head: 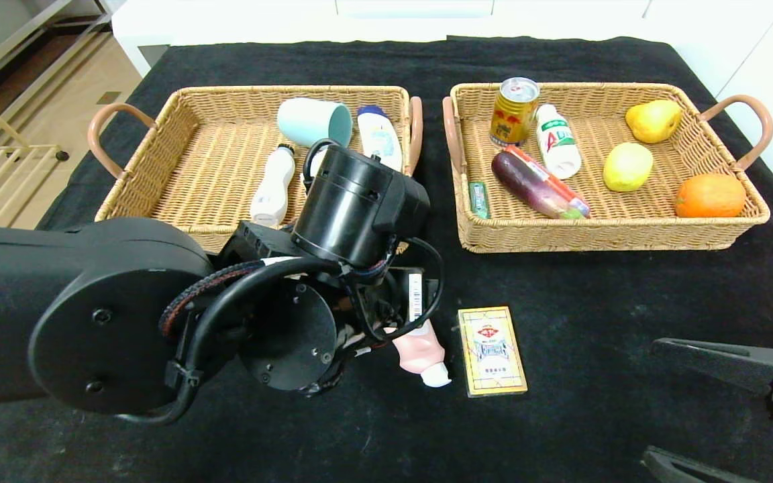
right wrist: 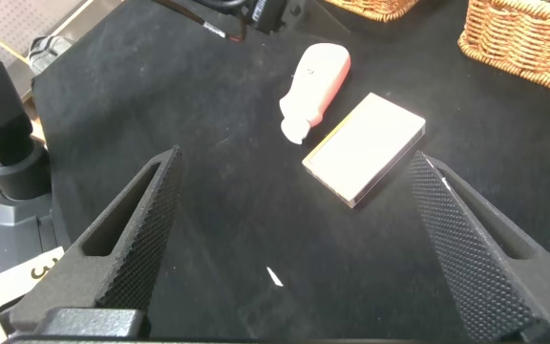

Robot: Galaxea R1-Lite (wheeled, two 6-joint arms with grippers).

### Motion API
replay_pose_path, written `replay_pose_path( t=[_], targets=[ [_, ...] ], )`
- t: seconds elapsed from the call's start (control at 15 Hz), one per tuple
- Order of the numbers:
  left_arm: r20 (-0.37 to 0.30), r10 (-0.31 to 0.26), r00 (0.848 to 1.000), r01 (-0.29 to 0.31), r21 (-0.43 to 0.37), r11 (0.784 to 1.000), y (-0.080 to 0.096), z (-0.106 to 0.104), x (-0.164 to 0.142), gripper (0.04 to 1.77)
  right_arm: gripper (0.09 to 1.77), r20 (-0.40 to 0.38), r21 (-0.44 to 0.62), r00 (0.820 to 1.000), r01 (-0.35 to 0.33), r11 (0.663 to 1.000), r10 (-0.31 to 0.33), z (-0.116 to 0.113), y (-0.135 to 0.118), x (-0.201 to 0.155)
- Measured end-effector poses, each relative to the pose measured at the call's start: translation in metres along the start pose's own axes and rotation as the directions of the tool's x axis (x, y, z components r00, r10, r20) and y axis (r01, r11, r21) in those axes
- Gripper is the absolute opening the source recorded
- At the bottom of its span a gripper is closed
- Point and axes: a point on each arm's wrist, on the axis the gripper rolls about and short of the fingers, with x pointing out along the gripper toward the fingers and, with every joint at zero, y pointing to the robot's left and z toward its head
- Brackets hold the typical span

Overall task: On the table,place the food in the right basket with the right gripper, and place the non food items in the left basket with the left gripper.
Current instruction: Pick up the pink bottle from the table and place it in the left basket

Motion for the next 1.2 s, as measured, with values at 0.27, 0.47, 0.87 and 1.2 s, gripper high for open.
replay_pose_path(
  t=[0.27,0.47,0.87,1.2],
  targets=[
    [-0.015,-0.004,1.000,0.004,-0.001,1.000,-0.004,-0.005,0.005,1.71,1.71,0.002,-0.001,1.000,0.000,1.000,0.000,0.000,0.000,0.000],
    [-0.032,0.003,0.999,-0.003,0.001,1.000,-0.008,-0.011,0.010,1.71,1.71,0.000,-0.001,1.000,-0.002,1.000,0.002,0.000,0.001,-0.001],
    [-0.066,0.019,0.998,-0.019,0.007,1.000,-0.012,-0.023,0.022,1.71,1.71,-0.001,0.000,1.000,0.009,1.000,-0.009,-0.001,-0.001,-0.002],
    [-0.077,0.020,0.997,-0.020,0.006,1.000,-0.015,-0.027,0.024,1.72,1.71,0.001,0.010,0.990,0.143,0.990,-0.143,-0.002,-0.017,-0.009]
  ],
)
